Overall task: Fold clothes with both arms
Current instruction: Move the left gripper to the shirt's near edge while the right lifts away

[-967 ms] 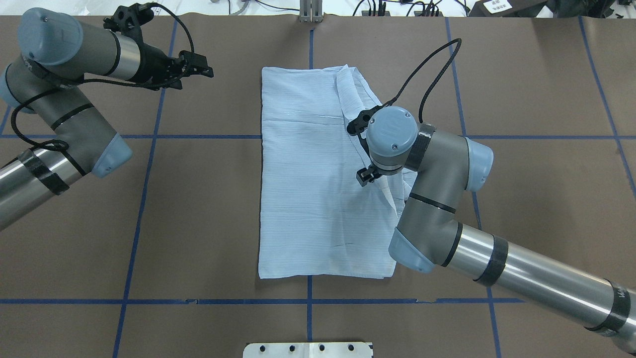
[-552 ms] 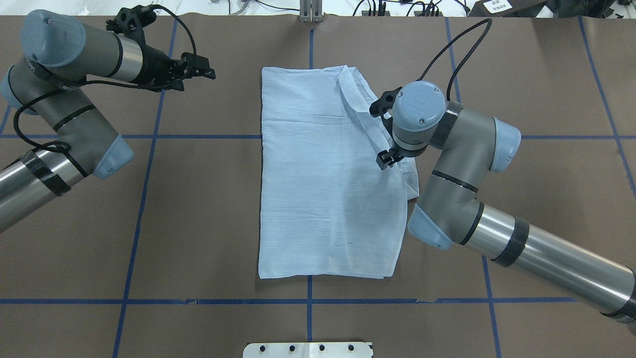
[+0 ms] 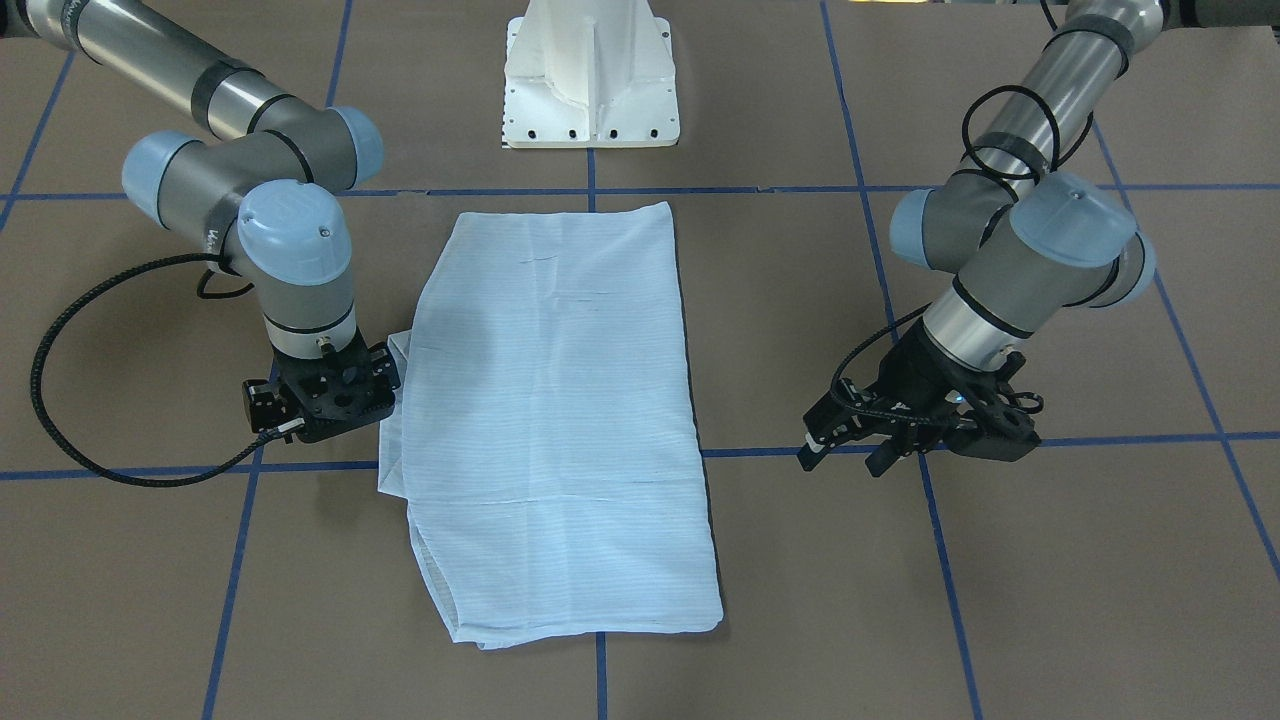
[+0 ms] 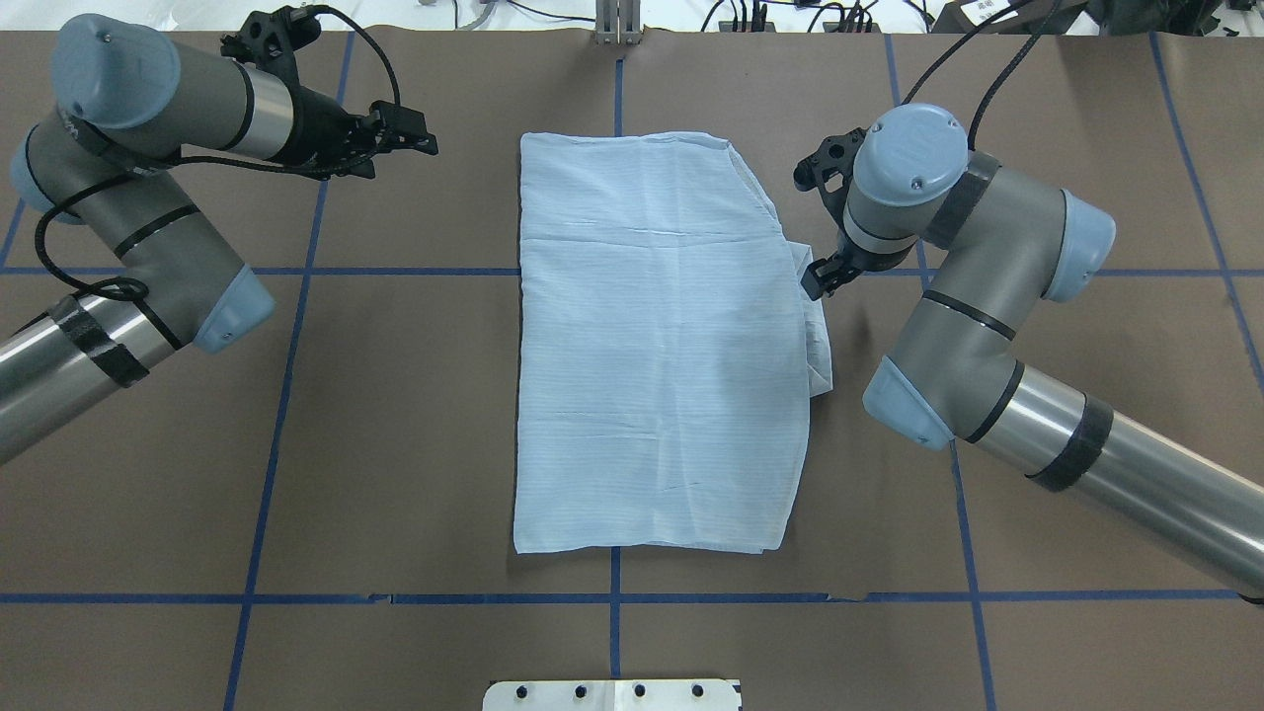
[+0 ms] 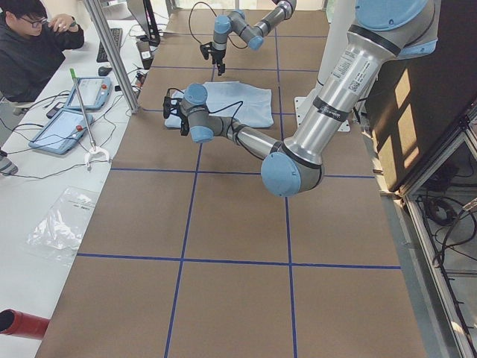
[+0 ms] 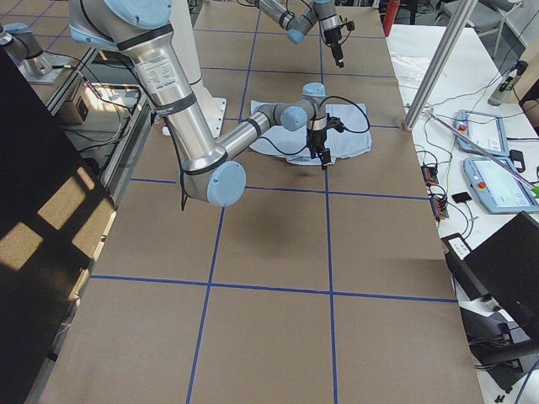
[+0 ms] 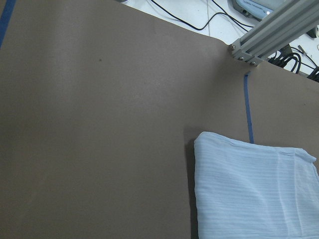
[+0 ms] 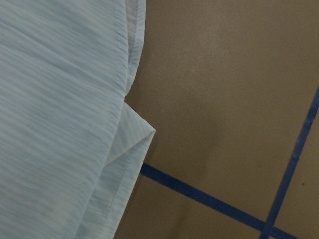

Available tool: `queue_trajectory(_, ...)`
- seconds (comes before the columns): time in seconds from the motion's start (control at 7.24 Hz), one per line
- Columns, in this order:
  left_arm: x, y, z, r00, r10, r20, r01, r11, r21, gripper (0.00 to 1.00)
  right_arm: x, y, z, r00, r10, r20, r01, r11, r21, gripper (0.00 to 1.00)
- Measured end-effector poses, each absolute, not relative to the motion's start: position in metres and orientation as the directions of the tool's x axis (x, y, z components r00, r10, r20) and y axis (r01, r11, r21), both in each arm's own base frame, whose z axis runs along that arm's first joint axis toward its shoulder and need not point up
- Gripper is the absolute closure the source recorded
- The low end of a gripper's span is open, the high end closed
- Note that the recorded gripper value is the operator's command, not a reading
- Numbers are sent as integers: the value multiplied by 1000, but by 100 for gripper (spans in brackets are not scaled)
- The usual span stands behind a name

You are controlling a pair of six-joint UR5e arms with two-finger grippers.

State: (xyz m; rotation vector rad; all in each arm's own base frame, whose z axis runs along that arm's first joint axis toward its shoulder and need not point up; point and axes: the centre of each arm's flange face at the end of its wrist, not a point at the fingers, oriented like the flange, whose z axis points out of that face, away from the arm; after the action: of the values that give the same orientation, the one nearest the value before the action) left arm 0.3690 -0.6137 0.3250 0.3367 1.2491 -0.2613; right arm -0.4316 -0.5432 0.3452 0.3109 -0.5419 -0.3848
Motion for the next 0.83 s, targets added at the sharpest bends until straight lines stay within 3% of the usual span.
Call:
queue_trajectory(0.28, 372, -599, 313, 266, -25, -964, 374, 924, 79, 0, -416, -527, 314, 732, -441, 520, 253, 884, 394, 0)
queue_trajectory(0.83, 472, -446, 251, 260, -210, -942, 329, 937, -118, 1, -379, -477, 287, 677, -292, 676, 123, 950, 287, 0)
